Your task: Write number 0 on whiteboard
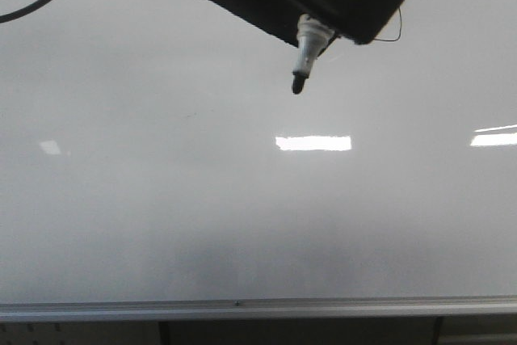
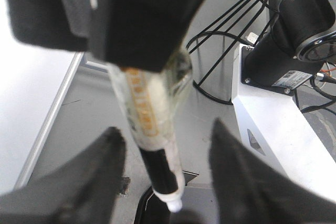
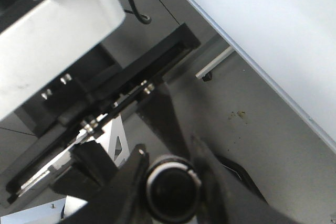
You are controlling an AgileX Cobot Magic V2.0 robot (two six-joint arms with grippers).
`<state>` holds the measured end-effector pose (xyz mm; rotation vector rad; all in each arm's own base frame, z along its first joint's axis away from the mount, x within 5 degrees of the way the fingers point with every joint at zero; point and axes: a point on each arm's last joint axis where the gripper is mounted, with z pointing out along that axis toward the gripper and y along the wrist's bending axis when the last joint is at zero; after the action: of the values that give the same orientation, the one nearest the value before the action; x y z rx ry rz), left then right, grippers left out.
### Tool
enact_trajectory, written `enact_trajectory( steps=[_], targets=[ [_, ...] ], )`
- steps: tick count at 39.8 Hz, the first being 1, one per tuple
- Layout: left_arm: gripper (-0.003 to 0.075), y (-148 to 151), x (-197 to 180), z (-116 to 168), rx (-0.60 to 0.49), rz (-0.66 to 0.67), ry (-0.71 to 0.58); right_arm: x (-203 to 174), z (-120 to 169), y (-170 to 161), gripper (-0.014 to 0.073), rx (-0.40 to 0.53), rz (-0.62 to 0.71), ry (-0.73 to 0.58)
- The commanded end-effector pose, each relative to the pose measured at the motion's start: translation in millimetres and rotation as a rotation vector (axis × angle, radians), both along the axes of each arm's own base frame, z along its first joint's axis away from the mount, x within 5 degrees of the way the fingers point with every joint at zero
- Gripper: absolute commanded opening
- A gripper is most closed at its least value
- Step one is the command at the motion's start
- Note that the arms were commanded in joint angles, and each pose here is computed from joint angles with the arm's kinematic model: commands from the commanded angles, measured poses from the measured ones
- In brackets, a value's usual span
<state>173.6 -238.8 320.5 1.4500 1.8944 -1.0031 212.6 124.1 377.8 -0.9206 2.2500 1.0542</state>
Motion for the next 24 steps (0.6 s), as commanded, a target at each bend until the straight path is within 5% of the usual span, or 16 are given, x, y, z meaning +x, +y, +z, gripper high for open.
enact_trajectory(
  steps=[1, 6, 12, 19, 24],
  targets=[
    [0.0154, 0, -5, 24, -0.091, 0.01, -0.017, -9, 19, 2, -0.0061, 0.084, 0.014, -0.05],
    [-0.002, 0, -5, 23, -0.085, 0.007, -0.024, -8, 20, 2, -0.0061, 0.085, 0.01, -0.054],
    [-0.002, 1, -5, 23, -0.079, 0.003, -0.03, -6, 20, 1, 0.0031, 0.09, -0.01, -0.07],
    [-0.002, 2, -4, 20, -0.043, -0.005, -0.066, -3, 23, 1, 0.0347, 0.097, -0.043, -0.117],
    [-0.002, 5, 0, 18, -0.026, 0.006, -0.077, -8, 33, -2, 0.0407, 0.108, -0.066, -0.213]
  ],
)
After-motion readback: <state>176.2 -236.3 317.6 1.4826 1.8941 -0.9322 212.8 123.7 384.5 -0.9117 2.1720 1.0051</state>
